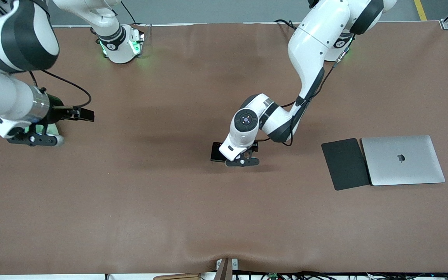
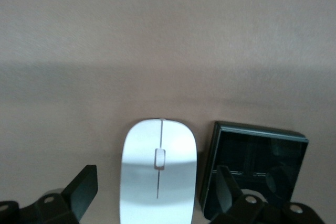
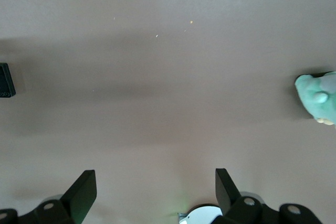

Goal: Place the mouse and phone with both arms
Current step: 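Grasp the white mouse with the left gripper while the right gripper reaches, then grasp the black phone with the right gripper while the left gripper lifts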

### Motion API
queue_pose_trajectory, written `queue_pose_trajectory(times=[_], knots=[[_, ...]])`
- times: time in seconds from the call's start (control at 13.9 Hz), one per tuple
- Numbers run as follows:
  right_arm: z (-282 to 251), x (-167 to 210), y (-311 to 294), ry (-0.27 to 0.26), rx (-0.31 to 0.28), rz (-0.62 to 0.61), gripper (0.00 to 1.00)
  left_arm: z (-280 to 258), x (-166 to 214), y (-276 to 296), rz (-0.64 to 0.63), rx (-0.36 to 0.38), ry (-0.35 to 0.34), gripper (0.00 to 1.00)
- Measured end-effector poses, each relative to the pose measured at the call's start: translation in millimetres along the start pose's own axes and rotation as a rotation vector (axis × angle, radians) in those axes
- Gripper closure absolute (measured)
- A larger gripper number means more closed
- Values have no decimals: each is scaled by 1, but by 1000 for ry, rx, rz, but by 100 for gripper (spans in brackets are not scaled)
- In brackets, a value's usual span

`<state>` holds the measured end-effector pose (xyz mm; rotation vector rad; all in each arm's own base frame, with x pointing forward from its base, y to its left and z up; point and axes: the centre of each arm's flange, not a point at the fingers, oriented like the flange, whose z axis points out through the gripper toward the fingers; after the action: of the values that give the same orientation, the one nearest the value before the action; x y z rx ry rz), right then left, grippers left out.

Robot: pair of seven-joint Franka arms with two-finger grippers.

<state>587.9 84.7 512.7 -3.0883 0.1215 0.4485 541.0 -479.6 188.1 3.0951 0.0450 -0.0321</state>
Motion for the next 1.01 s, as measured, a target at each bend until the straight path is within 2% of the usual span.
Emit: queue_pose_trajectory(times=[0.29, 0.57, 0.72, 0.93, 1.01], knots=[[33, 20, -7, -61, -5, -4, 0, 2, -1, 1, 16, 13, 10, 0], [68, 36, -34, -98, -26, -38, 0, 4, -1, -1, 22, 23, 13, 7], [70, 46, -46, -61, -17, -52, 0, 4, -2, -1, 19, 25, 12, 10], [57, 53, -60, -8, 56, -56, 0, 8, -6, 1, 23, 29, 7, 14], [56, 56, -65, 12, 71, -58, 0, 8, -6, 1, 24, 31, 6, 22]])
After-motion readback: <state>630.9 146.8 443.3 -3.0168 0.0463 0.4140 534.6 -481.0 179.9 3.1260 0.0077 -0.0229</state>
